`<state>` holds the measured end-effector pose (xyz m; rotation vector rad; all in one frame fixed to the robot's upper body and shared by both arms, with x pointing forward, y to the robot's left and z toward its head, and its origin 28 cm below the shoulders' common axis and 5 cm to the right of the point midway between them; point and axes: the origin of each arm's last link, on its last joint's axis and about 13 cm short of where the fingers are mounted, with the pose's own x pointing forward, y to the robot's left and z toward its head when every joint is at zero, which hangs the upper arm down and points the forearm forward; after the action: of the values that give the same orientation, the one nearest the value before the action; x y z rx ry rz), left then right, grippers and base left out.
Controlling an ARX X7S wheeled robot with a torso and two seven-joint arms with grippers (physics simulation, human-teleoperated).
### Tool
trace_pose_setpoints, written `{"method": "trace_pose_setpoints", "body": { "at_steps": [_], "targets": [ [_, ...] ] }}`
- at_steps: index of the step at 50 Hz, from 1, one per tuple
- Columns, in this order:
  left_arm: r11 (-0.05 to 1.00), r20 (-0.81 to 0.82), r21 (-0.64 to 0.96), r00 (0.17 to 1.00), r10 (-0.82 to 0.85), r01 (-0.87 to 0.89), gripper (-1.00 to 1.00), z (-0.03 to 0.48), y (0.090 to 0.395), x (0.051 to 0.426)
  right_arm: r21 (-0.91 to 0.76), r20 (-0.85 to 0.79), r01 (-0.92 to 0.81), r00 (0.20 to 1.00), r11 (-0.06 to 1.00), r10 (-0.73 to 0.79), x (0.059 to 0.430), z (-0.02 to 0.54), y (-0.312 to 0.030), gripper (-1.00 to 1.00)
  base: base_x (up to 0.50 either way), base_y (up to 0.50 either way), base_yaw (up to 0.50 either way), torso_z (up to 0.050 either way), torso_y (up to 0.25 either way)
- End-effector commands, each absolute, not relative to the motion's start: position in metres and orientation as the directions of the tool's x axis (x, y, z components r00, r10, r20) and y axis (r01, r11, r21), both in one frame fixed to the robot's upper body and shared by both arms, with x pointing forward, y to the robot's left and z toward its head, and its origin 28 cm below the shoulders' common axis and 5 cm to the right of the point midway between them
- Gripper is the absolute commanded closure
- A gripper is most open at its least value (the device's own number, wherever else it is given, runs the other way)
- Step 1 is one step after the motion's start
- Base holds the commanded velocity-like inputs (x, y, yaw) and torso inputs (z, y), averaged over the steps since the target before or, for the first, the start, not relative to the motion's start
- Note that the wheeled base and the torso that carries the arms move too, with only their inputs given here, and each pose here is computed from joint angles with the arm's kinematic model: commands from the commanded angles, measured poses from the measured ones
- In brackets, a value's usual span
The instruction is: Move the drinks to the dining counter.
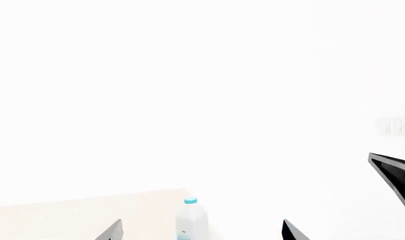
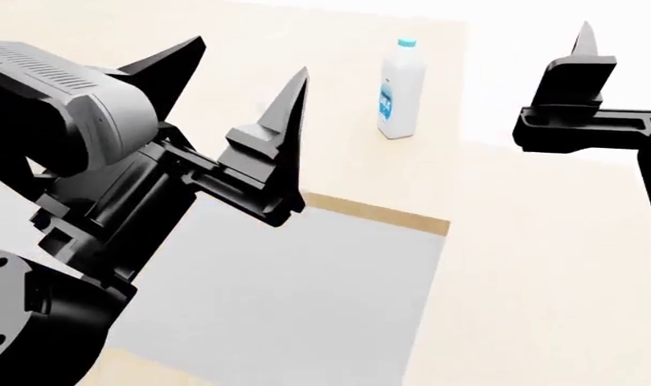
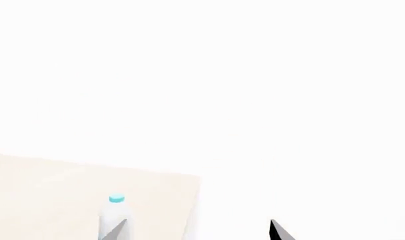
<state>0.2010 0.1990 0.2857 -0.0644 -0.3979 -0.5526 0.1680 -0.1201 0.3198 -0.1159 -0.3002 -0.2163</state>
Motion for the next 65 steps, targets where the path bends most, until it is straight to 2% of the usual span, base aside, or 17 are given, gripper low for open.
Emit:
{"method": "trace_pose_setpoints", "body": {
  "at_steps": [1, 36, 59, 65],
  "targets": [
    [0.852, 0.384, 0.049, 0.777, -0.498, 0.522, -1.00, 0.2852, 0.1988, 0.2008, -0.062, 0.299, 0.225, 0.934, 0.972, -0.197, 0.1693, 0.3199, -0.1210, -1.00, -0.44, -0.14, -0.42, 0.000, 0.000],
    [0.850, 0.382, 0.049, 0.776, -0.502, 0.525, -1.00, 0.2837, 0.1983, 0.2006, -0.071, 0.276, 0.210, 0.944, 0.975, -0.183, 0.1700, 0.3192, -0.1212, -1.00, -0.43, -0.09, -0.43, 0.000, 0.000],
    [0.849, 0.384, 0.049, 0.775, -0.502, 0.526, -1.00, 0.2849, 0.1986, 0.2005, -0.054, 0.247, 0.173, 0.957, 0.983, -0.155, 0.1720, 0.3183, -0.1203, -1.00, -0.13, -0.48, 0.00, 0.000, 0.000],
    [0.849, 0.384, 0.047, 0.775, -0.501, 0.526, -1.00, 0.2845, 0.1990, 0.2005, -0.013, 0.175, 0.146, 0.974, 0.989, -0.142, 0.1757, 0.3161, -0.1214, -1.00, -0.19, -0.52, 0.00, 0.000, 0.000]
  ]
}}
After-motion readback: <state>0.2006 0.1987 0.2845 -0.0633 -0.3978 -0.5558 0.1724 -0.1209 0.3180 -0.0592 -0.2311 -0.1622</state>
